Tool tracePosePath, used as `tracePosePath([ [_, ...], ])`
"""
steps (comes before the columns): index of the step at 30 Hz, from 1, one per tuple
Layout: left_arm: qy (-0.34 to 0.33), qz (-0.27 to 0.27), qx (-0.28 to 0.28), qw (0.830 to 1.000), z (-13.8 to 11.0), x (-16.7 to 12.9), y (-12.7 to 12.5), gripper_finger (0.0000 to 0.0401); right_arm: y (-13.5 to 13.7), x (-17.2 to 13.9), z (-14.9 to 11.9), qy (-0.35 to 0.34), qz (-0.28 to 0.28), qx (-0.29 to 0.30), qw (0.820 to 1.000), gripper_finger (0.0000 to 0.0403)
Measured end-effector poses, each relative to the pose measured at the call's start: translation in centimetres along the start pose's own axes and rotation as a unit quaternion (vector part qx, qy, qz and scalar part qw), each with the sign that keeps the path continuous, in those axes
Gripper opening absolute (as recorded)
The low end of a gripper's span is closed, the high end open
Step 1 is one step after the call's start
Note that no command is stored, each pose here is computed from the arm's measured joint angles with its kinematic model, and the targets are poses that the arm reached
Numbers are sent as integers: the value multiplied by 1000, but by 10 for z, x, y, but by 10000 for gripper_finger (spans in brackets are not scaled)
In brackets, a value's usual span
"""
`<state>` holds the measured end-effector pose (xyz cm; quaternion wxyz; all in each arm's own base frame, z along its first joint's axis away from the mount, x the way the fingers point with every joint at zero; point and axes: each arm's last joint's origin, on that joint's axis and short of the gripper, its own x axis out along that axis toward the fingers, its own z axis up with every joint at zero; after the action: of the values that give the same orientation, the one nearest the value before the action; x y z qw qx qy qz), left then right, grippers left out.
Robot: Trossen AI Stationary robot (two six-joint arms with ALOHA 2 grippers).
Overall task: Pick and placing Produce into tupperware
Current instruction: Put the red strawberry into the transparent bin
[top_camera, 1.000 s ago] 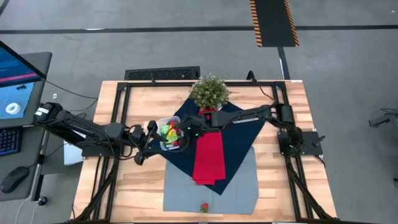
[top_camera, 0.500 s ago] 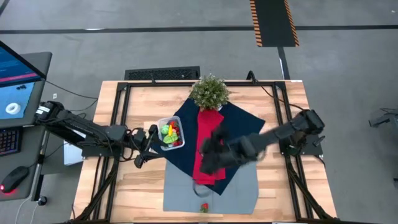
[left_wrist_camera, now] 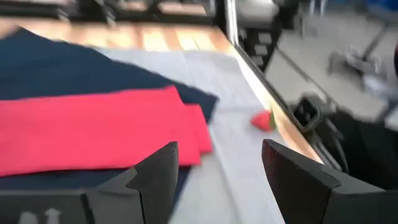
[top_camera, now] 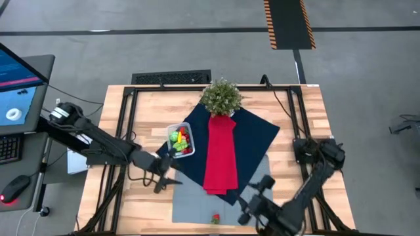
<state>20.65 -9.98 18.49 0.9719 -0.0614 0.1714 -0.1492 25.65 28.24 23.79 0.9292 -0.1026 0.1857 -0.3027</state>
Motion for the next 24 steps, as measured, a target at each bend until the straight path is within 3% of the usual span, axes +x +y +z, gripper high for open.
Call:
tracePosePath([
  [4, 61, -28, 27, 997, 6, 28, -15, 222, 11, -13, -15, -5, 17, 32, 999, 265],
  [7, 105, -78, 29, 991, 7, 49, -26, 222, 13, -23, -20, -5, 29, 53, 998, 265],
  [13, 142, -154, 35, 977, 8, 83, -43, 222, 14, -30, -20, 1, 42, 70, 997, 265],
  [24, 158, -180, 70, 968, 5, 121, -50, 222, 23, -27, -17, 9, 58, 123, 991, 265],
])
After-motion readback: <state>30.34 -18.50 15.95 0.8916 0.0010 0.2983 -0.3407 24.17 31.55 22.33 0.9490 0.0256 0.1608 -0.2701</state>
